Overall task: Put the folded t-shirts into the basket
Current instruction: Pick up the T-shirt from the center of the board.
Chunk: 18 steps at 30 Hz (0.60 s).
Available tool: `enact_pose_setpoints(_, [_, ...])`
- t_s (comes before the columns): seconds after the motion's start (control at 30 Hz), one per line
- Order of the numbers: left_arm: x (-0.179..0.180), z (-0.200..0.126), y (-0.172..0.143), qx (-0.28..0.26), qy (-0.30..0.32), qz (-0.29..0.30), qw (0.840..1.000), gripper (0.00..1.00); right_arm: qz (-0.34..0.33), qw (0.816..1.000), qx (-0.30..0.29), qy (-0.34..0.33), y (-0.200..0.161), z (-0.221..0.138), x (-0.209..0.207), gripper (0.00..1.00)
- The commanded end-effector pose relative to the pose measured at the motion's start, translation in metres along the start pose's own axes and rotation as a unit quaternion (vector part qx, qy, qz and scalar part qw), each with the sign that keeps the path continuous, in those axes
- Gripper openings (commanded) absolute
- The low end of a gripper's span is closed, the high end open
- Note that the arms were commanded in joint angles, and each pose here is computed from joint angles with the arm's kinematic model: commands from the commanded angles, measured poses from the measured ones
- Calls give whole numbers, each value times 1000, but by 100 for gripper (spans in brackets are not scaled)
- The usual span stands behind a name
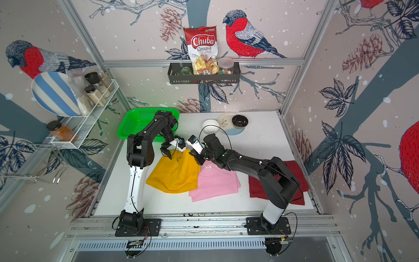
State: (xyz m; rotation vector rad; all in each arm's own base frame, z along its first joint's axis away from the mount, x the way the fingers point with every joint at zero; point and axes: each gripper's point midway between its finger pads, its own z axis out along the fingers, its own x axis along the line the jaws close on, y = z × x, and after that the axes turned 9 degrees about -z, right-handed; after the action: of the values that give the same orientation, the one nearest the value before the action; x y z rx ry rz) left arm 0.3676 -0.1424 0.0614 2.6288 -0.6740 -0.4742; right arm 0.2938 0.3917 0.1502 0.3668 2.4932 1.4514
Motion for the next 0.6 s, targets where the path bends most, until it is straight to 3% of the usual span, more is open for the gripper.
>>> enact_pose_setpoints(0.0, [-2,3,-4,8,-10,74,997,92,56,998,-6,-2,-4,1,-5,0])
enact_pose_setpoints(0.27, [17,9,-22,63,14,41,997,93,88,996,8,-2,-22,2,-2,0])
enact_pose_setpoints(0.37, [27,10,-29,86,30,30,995,93,128,991,21,-17,-31,3,-11,0])
enact_pose_setpoints(0.57, [35,17,-35,118,29,7,993,94,324,938,111,-47,-83,7,-39,0])
